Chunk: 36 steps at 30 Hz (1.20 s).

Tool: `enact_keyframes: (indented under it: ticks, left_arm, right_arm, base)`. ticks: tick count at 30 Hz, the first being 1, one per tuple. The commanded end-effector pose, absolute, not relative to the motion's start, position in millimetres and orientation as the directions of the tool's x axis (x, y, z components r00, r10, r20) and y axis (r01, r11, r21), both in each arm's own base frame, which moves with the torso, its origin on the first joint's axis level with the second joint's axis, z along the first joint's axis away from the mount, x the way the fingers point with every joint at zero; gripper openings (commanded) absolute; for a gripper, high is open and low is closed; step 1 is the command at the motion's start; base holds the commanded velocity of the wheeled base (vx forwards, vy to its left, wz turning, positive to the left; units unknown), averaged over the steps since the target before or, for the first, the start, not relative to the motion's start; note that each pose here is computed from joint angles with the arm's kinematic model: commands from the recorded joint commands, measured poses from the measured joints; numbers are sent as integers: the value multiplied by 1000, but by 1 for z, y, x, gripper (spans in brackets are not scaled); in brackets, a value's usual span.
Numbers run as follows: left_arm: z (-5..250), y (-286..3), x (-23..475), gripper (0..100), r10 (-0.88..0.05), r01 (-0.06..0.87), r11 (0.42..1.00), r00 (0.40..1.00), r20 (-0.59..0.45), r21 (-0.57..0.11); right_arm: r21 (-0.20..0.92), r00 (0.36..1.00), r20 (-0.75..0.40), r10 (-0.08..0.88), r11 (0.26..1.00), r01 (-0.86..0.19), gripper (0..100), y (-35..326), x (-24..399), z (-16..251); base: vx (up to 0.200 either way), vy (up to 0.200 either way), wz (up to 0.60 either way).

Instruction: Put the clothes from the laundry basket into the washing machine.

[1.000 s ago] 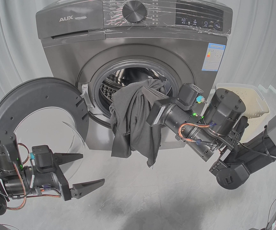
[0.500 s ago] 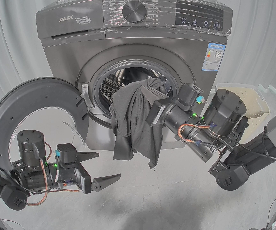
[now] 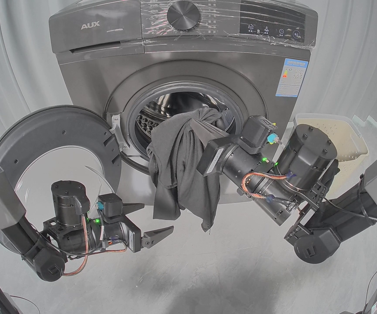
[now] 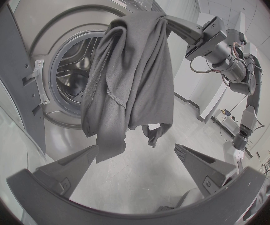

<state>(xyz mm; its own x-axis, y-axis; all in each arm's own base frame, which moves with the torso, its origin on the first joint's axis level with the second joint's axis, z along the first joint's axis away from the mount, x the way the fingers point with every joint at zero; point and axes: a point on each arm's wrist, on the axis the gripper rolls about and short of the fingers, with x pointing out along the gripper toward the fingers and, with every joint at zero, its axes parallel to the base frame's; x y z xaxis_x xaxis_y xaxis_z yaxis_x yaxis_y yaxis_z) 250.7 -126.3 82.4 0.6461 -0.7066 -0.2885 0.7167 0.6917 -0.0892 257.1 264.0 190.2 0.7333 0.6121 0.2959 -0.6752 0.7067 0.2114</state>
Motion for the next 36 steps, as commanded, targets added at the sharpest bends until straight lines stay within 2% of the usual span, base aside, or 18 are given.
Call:
enact_keyframes:
  ticks: [1, 7, 14, 27, 36]
  left_arm:
    - [65, -130, 265, 100, -697, 708, 700, 646, -311, -97]
    - [50, -135, 279, 100, -695, 704, 704, 656, -295, -95]
    - [35, -138, 295, 100, -674, 680, 730, 695, -251, -75]
    - [26, -142, 315, 100, -623, 628, 777, 761, -183, -35]
    - [21, -142, 319, 100, -603, 608, 793, 779, -173, -26]
  right_arm:
    - [211, 731, 296, 615, 704, -678, 0, 264, 255, 190]
    - [212, 725, 303, 619, 698, -684, 0, 266, 253, 191]
    - [212, 724, 303, 620, 697, -685, 0, 266, 252, 191]
    - [212, 724, 299, 622, 696, -686, 0, 266, 251, 189]
    - [211, 725, 293, 623, 697, -685, 0, 265, 250, 187]
  base:
    - [0, 0, 0]
    - [0, 0, 0]
    - [0, 0, 0]
    - [0, 0, 0]
    - [0, 0, 0]
